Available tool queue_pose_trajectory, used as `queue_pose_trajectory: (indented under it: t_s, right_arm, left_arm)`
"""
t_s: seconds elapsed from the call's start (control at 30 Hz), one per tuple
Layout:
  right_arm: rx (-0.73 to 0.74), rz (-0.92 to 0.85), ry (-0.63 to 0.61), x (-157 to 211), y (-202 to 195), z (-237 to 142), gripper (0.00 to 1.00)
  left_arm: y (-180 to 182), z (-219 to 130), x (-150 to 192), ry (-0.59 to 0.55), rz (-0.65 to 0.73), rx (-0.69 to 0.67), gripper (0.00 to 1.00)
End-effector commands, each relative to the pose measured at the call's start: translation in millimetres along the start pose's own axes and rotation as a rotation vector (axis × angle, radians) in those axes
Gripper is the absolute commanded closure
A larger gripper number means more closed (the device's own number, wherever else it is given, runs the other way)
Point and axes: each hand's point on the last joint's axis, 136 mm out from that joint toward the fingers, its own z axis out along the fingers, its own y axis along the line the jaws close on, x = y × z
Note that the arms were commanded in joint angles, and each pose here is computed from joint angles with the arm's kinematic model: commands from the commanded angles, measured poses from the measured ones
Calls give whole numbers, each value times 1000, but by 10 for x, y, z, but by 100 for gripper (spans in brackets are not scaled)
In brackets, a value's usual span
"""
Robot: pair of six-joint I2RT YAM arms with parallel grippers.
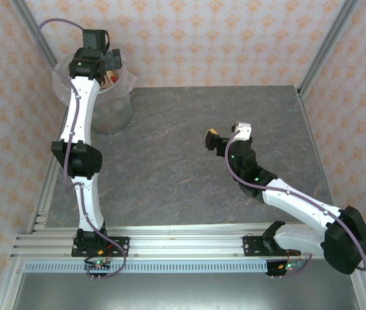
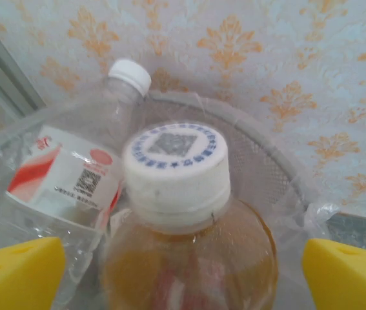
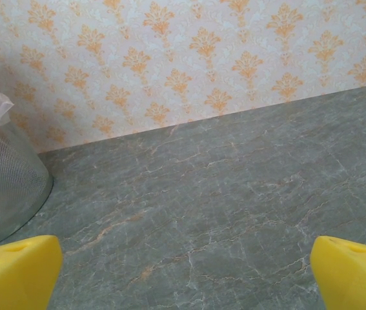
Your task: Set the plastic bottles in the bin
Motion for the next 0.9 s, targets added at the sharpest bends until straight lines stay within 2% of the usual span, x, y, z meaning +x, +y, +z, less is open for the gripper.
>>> queue_pose_trajectory:
  t_s: [0.0, 0.13, 0.27, 0.4, 0.5, 0.6, 0.87]
  right_arm:
    - [28, 13, -5, -4, -80, -27, 1]
    - [30, 12, 1, 21, -85, -16, 1]
    - [33, 11, 5, 36, -89, -11, 1]
    - [38, 4, 14, 62, -98, -3, 1]
    - [45, 8, 20, 85, -107, 7, 1]
    - [51, 10, 24, 100, -111, 26, 1]
    - [46, 10, 43, 126, -73, 69, 1]
  left_arm:
    - [220, -209, -192, -37, -24, -21, 0]
    - [513, -174, -269, -60, -115, -73, 0]
    - [900, 52, -204, -42, -244, -120, 0]
    - [1061, 368, -154, -19, -376, 14, 0]
    - [968, 517, -167, -21, -388, 135, 0]
    - [713, 581, -154, -6, -359, 273, 0]
    - [170, 461, -114, 11, -215, 478, 0]
